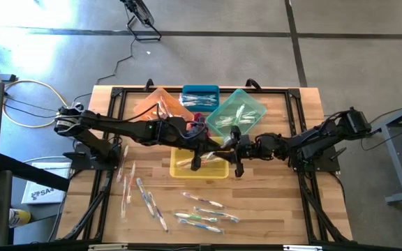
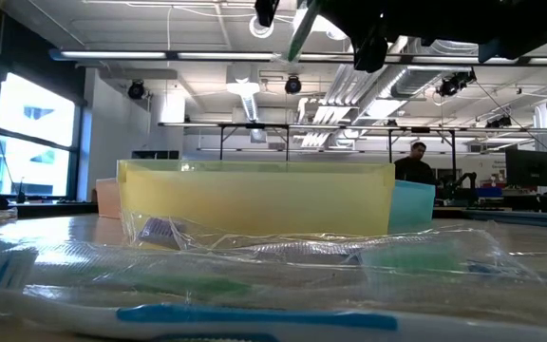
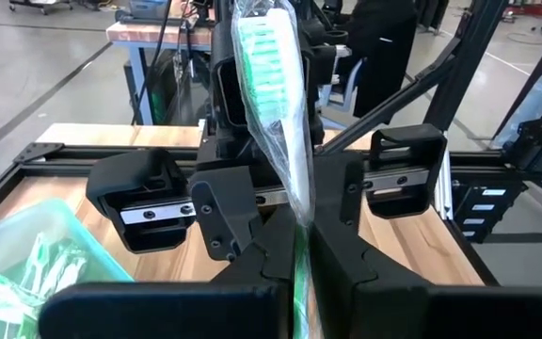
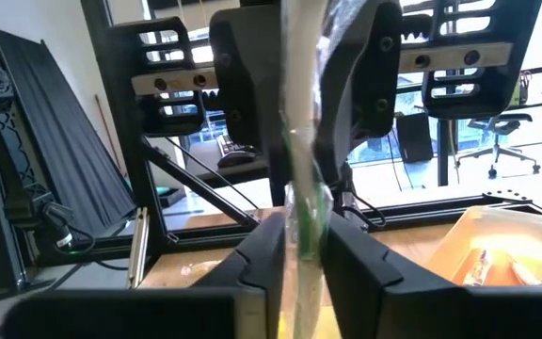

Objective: Pick & Place Toothbrushes
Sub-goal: Put the green toothbrush into the green bin

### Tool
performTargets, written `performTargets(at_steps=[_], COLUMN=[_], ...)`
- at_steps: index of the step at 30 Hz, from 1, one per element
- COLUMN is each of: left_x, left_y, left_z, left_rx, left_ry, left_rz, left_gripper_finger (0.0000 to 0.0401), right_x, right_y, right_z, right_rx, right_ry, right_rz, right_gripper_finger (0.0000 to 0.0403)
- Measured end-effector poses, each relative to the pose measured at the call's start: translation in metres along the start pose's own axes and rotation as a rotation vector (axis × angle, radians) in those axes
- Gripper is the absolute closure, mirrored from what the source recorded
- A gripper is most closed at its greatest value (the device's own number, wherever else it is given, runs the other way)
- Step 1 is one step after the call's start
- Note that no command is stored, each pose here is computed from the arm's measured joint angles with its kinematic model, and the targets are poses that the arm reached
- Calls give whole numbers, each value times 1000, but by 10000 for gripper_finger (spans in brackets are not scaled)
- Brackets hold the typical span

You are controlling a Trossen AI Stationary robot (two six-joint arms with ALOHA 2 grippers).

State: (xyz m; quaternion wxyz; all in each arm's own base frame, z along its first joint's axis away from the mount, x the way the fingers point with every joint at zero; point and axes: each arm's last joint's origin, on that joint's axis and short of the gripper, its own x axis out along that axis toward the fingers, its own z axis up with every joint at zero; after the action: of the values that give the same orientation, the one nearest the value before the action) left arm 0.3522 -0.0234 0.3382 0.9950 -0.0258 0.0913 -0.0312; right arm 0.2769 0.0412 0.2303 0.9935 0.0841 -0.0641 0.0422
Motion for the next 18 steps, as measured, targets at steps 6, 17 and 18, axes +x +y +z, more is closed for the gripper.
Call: performTargets(at_steps=[6,17,18], left_x=[0,0,0], left_y=[0,0,0], left_z=[0,-2,-2], left_rx=[-3,-2,-2], left_ry=[2,20,22], left_rz=[1,5,6], left_gripper_finger=[389,369,365], right_x=[0,0,0], right_y=[0,0,0], right_z=[0,-1,-1], right_rx=[-4,-19,-19], right_ry=[1,7,8], right_rz=[0,1,1], right_gripper_finger=[382,384,386])
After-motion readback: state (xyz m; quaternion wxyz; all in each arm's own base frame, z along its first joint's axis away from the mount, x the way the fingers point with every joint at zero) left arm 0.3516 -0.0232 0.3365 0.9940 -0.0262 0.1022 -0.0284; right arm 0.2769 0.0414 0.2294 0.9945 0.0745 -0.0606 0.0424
